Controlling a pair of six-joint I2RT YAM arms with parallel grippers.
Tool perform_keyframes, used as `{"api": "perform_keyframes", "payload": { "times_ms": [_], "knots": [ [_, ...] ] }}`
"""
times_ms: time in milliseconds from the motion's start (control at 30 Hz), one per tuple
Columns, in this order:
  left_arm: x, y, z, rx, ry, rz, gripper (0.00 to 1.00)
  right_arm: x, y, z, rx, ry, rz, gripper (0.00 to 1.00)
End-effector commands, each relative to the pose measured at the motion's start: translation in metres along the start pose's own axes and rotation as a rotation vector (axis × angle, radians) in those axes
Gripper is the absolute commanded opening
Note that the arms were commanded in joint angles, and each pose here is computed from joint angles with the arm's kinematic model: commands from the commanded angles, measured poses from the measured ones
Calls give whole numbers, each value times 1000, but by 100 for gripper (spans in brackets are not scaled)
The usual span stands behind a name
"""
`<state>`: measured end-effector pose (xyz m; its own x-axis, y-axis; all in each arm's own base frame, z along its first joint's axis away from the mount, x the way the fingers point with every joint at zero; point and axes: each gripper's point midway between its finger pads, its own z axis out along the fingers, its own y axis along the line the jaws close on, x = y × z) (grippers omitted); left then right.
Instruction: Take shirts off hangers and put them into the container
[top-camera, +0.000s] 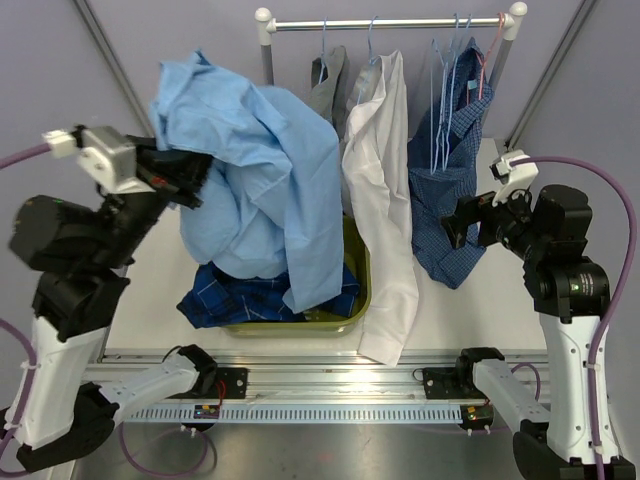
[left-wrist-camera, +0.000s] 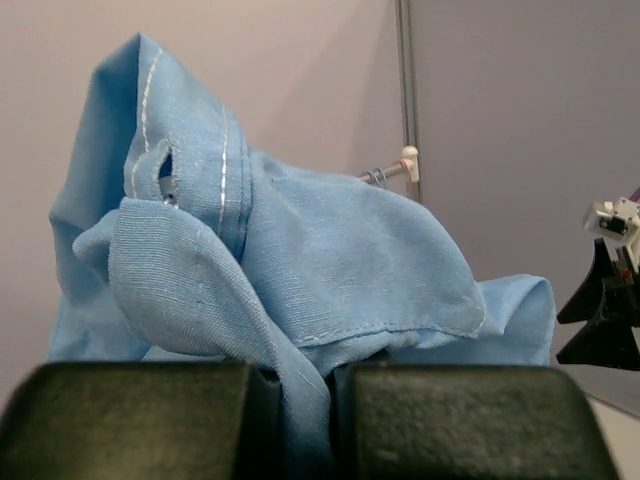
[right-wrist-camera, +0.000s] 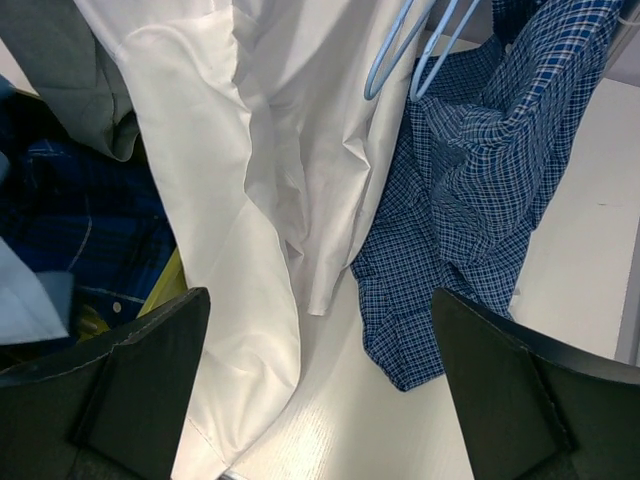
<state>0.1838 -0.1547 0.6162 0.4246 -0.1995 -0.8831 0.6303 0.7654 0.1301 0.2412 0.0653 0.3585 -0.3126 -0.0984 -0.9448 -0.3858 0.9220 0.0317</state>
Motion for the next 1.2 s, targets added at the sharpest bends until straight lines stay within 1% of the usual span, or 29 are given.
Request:
{"api": "perform_keyframes", "payload": {
  "times_ms": [0,67,100,167,200,300,333,400,433,467,567,633,667,767,867,933,967,1000,1033,1067,1100,1133,1167],
  "knots": [
    [67,-18,7,62,119,-90,0,-11,7,-4,-39,-51,-27,99],
    [98,-34,1,114,178,-167,0,-2,17,-7,-105,-27,-81,100],
    [133,-41,-3,125,248,-216,0,3,19,-6,-120,-15,-87,99],
    [166,-53,-12,151,303,-272,0,11,25,-7,-159,0,-108,99],
    [210,-61,-22,150,395,-327,0,17,26,-6,-168,12,-108,99],
    [263,-75,-38,171,507,-395,0,24,25,-4,-170,23,-109,99],
    [292,-82,-49,170,574,-440,0,26,25,-3,-168,28,-110,99],
    [318,-98,-59,205,636,-534,0,29,24,-2,-167,32,-110,99],
    [341,-108,-72,220,690,-582,0,30,24,-2,-167,33,-109,100],
    [348,-120,-75,266,709,-655,0,31,24,-1,-168,36,-107,99],
    [383,-134,-95,268,821,-740,0,33,24,-1,-170,36,-103,99],
    [408,-135,-108,223,880,-780,0,34,24,-1,-170,37,-99,99],
    [416,-134,-111,200,887,-791,0,34,24,-1,-172,36,-98,99],
    [444,-134,-128,127,954,-837,4,35,24,-1,-173,34,-97,99],
    [459,-132,-140,77,976,-880,8,38,26,0,-182,41,-91,99],
    [455,-130,-139,73,958,-899,12,40,26,1,-184,45,-89,99],
    [450,-129,-137,84,943,-899,15,41,25,2,-183,48,-88,99],
    [441,-126,-131,92,907,-884,29,43,24,4,-181,57,-79,99],
    [431,-123,-126,104,876,-864,39,44,24,5,-180,63,-70,99],
    [411,-117,-120,103,817,-824,52,45,23,5,-176,68,-65,99],
    [392,-109,-109,117,758,-759,61,46,22,6,-171,77,-52,100],
    [380,-103,-108,104,739,-719,79,47,20,8,-159,83,-45,99],
    [356,-97,-104,122,672,-650,87,48,19,8,-153,86,-38,99]
  ]
}}
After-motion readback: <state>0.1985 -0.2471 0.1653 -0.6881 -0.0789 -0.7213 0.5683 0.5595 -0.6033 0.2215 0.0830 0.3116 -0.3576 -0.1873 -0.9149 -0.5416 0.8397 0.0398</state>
